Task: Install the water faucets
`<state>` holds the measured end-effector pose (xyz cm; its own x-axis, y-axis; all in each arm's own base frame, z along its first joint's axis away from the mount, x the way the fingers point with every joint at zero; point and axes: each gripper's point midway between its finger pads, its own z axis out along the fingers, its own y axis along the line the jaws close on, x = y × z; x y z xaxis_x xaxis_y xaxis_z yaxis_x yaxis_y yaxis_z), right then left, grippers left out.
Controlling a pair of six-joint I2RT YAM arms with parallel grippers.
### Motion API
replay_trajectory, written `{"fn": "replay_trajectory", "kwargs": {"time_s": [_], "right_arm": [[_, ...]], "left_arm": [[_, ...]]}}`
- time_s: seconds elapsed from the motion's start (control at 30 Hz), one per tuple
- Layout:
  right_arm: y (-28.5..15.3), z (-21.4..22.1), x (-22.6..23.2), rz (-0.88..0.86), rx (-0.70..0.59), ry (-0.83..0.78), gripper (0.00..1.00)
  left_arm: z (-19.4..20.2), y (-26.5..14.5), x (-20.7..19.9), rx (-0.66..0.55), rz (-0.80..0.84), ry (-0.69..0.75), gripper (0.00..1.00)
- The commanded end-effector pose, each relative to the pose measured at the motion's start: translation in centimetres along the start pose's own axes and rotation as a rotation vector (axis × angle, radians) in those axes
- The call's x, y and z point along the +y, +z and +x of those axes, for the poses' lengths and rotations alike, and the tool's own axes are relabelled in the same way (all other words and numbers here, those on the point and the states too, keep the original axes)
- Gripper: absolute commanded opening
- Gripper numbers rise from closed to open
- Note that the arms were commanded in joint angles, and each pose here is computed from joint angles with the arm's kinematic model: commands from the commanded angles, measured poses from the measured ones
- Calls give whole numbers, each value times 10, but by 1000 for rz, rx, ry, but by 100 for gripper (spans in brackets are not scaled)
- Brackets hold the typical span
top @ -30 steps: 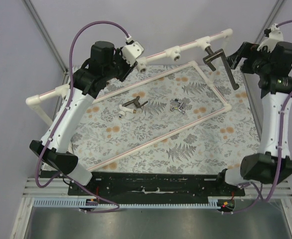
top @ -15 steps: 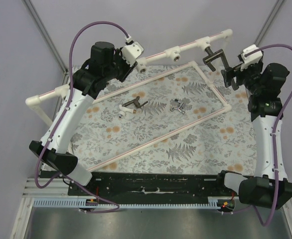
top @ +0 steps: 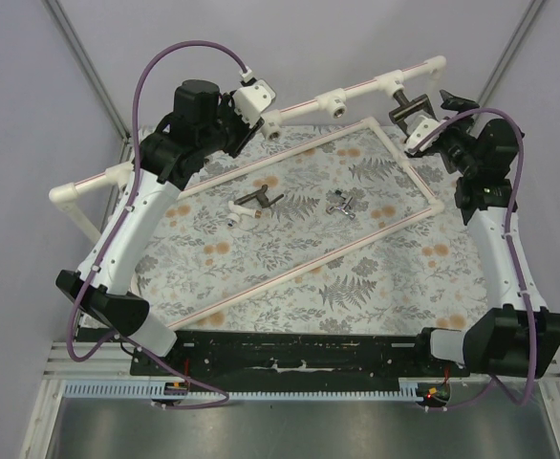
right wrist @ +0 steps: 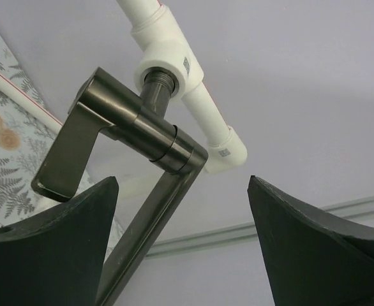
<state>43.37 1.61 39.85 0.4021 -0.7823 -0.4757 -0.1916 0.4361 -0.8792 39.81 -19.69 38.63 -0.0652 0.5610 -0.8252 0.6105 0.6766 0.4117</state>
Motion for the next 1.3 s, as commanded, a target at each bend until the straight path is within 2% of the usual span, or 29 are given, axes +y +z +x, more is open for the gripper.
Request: {"fn": "replay_trajectory", "kwargs": {"time_s": [0.0, 0.17, 0.3, 0.4, 0.5, 0.63, 0.73, 0.97, 1.07, 1.27], "right_arm": [[17, -9, -12, 24, -80, -192, 89], [34, -10, -4, 20, -138, -187, 84], [42, -8, -4, 44, -172, -97, 77], [45, -9, 1, 30, -187, 0, 67], [48, -11, 7, 0, -193, 186, 53], [54, -16, 14, -12, -223, 495, 37], [59, -19, 10, 39, -275, 781, 32], [70, -3, 1, 209, -282, 1630, 5], [70, 1, 1, 253, -313, 1932, 5], [75, 28, 30, 343, -238, 2529, 5]], "left_arm": [[-28, -22, 37, -103, -182, -223, 2], [-29, -20, 37, -108, -179, -221, 2], [-31, -18, 35, -114, -168, -225, 2], [-30, -17, 34, -113, -164, -226, 2], [-27, -18, 34, -106, -168, -228, 2], [-25, -17, 32, -99, -165, -225, 2], [-24, -17, 31, -97, -161, -228, 2], [-22, -17, 31, -92, -161, -228, 2], [-21, -17, 30, -91, -157, -231, 2], [-19, -14, 28, -85, -152, -239, 2]]}}
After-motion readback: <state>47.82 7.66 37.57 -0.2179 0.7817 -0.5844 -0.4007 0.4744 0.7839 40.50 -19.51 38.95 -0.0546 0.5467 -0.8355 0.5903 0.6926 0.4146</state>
